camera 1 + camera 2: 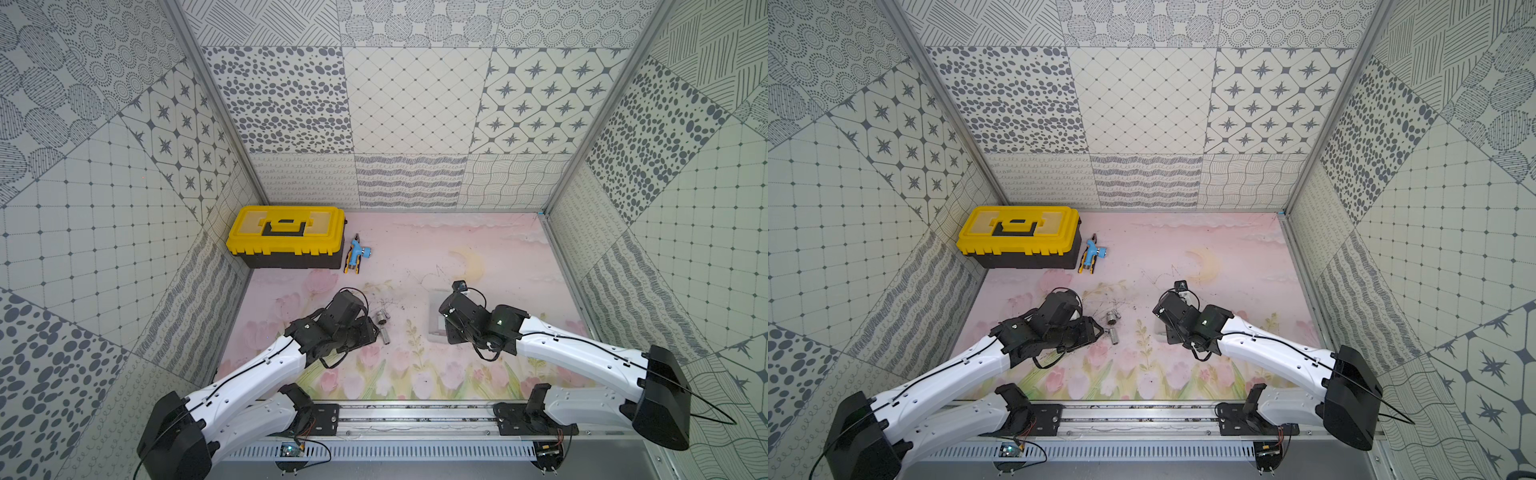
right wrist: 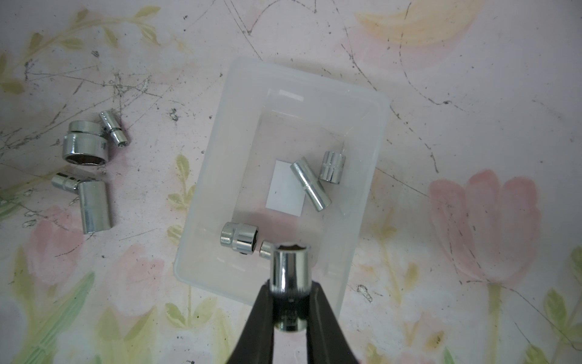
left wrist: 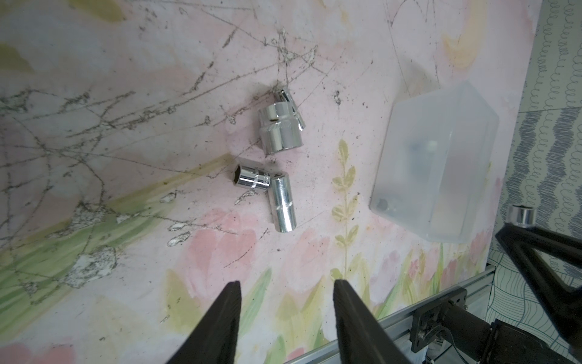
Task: Put the socket on the desktop into the storage box
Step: Place the socket head in the storage box.
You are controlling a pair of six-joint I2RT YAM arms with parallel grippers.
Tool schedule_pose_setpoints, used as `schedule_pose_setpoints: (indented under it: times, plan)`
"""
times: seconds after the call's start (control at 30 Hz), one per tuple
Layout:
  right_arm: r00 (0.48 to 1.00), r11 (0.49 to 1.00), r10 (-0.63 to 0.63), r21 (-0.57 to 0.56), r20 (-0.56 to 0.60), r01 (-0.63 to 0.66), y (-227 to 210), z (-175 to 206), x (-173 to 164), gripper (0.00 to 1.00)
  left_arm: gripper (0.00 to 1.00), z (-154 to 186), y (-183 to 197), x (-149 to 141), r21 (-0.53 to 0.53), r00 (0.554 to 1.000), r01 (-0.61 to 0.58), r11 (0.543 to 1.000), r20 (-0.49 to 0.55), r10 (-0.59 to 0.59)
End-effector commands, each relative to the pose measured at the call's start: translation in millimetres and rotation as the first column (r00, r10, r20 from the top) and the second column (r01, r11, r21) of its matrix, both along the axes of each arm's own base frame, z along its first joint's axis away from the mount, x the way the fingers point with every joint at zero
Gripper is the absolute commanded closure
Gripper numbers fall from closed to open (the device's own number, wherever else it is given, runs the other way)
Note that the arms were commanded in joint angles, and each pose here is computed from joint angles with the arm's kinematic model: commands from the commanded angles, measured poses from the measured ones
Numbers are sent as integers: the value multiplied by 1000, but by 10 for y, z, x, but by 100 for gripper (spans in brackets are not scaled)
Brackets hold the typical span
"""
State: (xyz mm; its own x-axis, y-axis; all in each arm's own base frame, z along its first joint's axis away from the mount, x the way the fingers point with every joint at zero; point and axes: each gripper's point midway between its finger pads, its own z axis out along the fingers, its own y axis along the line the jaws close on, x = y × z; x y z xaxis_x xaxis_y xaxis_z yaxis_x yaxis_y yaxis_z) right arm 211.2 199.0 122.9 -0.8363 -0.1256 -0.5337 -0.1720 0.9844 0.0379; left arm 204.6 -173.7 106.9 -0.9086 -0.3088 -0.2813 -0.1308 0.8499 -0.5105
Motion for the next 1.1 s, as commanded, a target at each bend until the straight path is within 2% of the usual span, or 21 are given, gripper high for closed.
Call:
schedule_pose_setpoints:
  times: [0.0, 1.07]
  plan:
    - [999, 1000, 0, 28, 38, -1, 114, 123, 92, 100, 48, -53, 26, 9, 22, 1000, 6, 1000, 1, -6]
    - [1000, 999, 0, -32, 23, 1, 134, 30, 168, 100, 49, -32, -9, 15, 16, 1000, 18, 1000, -4, -18]
